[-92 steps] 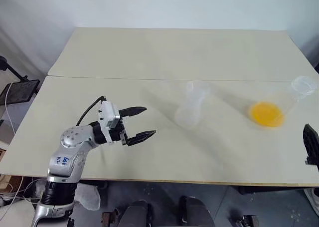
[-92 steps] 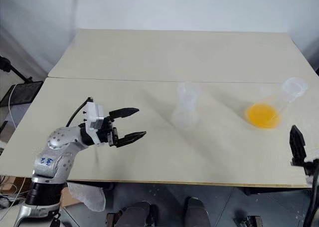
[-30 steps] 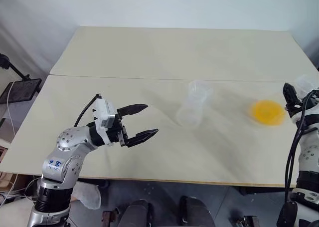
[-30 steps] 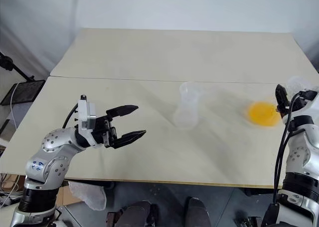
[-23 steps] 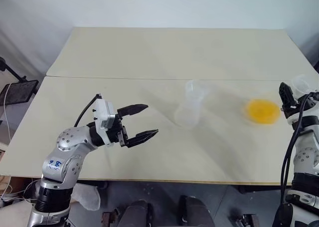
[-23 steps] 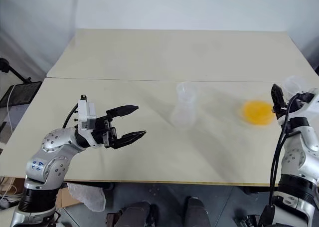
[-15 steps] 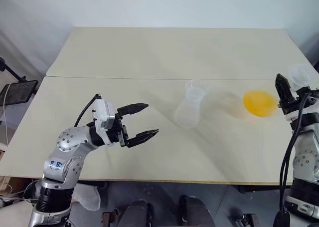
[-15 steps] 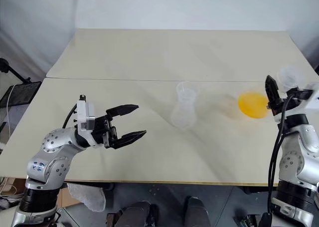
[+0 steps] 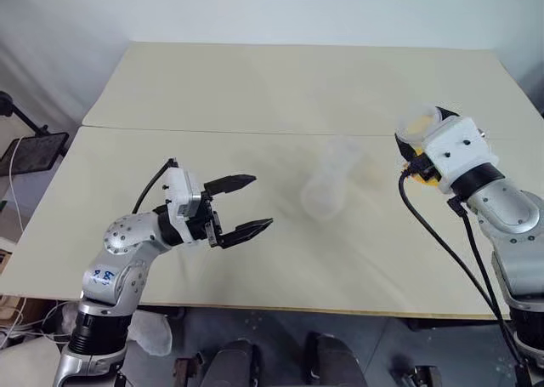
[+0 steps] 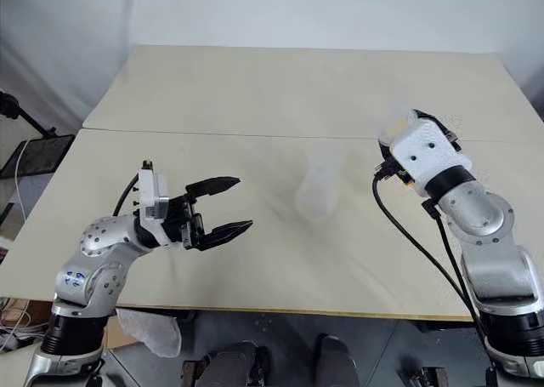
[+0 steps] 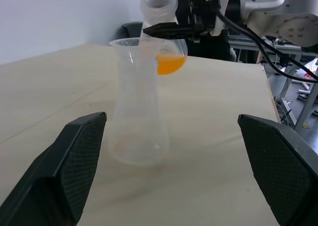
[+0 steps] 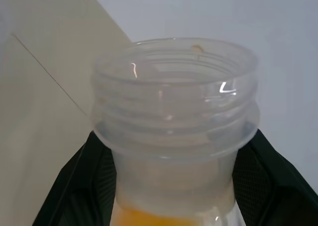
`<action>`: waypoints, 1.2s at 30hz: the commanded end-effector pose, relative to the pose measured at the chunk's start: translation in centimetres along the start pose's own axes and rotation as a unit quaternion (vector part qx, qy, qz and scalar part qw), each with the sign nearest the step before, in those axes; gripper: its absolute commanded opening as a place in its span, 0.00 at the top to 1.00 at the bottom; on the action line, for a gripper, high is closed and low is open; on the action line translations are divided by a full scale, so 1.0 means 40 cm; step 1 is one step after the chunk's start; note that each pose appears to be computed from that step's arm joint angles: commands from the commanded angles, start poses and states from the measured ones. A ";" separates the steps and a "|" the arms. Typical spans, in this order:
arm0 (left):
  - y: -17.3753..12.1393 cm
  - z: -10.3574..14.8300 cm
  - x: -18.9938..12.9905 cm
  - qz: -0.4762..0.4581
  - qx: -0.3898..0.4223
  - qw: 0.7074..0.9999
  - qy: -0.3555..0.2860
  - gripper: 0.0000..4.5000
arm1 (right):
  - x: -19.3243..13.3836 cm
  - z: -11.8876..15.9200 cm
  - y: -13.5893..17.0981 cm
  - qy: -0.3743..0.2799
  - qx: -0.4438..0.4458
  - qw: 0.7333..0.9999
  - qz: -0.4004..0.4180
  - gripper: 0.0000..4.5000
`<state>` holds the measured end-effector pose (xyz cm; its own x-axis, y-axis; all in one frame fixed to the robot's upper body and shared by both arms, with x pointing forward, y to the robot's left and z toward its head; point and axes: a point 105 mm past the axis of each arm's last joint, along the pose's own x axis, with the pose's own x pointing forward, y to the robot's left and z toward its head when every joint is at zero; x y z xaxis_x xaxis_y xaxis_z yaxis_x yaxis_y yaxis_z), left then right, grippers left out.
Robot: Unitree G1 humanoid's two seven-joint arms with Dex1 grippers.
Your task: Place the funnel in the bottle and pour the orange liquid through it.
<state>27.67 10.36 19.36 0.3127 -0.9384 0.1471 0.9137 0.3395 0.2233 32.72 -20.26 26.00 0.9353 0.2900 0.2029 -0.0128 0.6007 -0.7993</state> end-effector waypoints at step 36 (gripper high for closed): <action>0.010 -0.002 0.014 0.016 0.019 1.000 -0.015 0.00 | 0.038 0.121 0.018 -0.115 -0.324 0.937 -0.055 0.42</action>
<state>28.58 9.96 18.64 0.3437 -0.9243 0.1658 0.9027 0.3738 0.2130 33.09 -16.13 26.44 0.8523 0.4384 0.2852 0.2798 0.0785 -0.9568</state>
